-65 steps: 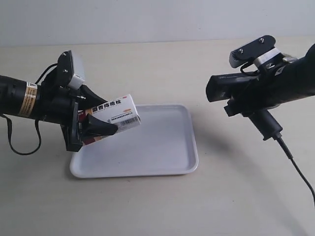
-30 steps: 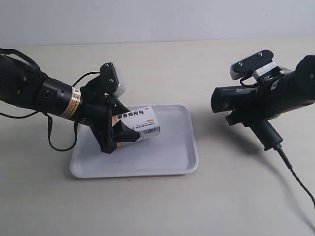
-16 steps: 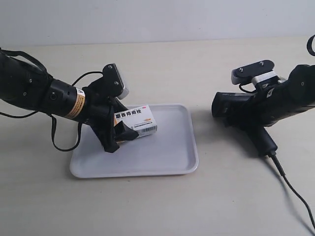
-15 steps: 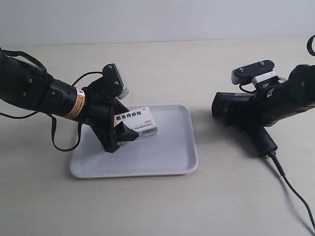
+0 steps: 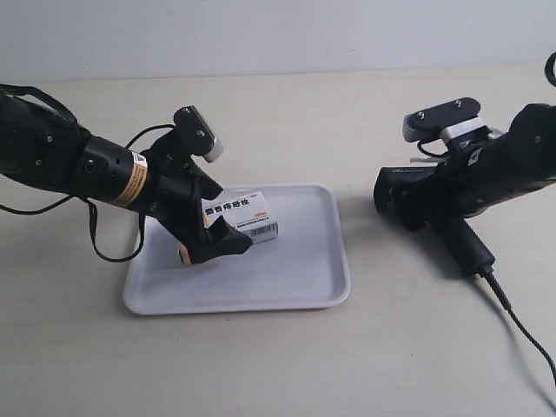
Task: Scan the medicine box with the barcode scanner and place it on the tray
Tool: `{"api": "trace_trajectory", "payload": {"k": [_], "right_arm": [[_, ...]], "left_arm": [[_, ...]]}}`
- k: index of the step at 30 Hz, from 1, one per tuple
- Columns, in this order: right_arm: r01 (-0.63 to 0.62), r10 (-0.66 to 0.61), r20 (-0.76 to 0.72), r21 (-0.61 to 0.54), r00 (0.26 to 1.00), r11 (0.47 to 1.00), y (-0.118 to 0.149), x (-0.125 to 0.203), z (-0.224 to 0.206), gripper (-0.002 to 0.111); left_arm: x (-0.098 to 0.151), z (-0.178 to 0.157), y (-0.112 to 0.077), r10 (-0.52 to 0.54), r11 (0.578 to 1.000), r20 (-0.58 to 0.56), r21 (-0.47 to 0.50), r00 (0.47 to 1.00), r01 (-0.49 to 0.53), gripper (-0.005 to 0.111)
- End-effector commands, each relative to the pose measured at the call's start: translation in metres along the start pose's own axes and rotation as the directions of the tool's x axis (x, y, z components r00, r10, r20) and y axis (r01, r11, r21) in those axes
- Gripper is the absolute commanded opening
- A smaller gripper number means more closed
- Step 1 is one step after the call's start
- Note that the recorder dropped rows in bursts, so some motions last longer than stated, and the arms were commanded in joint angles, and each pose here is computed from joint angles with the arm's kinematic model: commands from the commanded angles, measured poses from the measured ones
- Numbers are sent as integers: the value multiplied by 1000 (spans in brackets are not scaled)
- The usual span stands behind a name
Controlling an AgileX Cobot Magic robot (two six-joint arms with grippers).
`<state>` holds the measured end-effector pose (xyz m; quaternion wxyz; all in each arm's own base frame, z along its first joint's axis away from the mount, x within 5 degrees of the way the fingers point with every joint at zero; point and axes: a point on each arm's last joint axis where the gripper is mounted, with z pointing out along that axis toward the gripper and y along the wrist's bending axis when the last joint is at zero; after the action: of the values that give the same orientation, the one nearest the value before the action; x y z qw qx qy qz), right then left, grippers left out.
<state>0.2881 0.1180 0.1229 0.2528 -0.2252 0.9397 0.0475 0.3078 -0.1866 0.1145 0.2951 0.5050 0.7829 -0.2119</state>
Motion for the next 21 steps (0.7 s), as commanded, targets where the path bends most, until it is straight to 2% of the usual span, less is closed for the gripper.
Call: {"api": "trace_trajectory", "payload": {"k": [1, 3, 5, 9, 12, 17, 19, 21], "right_arm": [[2, -2, 75, -8, 997, 1000, 1, -15, -44, 90], [8, -6, 131, -9, 991, 1000, 2, -20, -71, 90], [22, -21, 198, -2, 980, 1000, 2, -24, -101, 90], [47, -56, 357, 32, 933, 998, 2, -29, -153, 84], [24, -39, 470, 38, 882, 999, 3, -28, -187, 67], [2, -32, 609, 49, 792, 999, 3, -25, -225, 29], [-4, -26, 627, 47, 779, 999, 3, -25, -229, 17], [-19, -10, 638, 38, 770, 999, 3, -26, -230, 7]], "left_arm": [[-20, -30, 1, -96, 994, 57, -41, 994, 98, 95], [-31, -48, 1, -120, 991, 109, -51, 987, 127, 90], [-44, -70, -2, -109, 992, 173, -42, 979, 118, 76], [-61, -115, -9, -141, 988, 289, -16, 947, 152, 35], [-60, -143, -16, -148, 985, 338, -34, 929, 169, 2], [-29, -178, -34, -168, 956, 361, -168, 917, 241, 1], [-13, -190, -44, -173, 922, 372, -264, 912, 283, 1], [8, -201, -55, -188, 855, 386, -387, 903, 344, 1]]}}
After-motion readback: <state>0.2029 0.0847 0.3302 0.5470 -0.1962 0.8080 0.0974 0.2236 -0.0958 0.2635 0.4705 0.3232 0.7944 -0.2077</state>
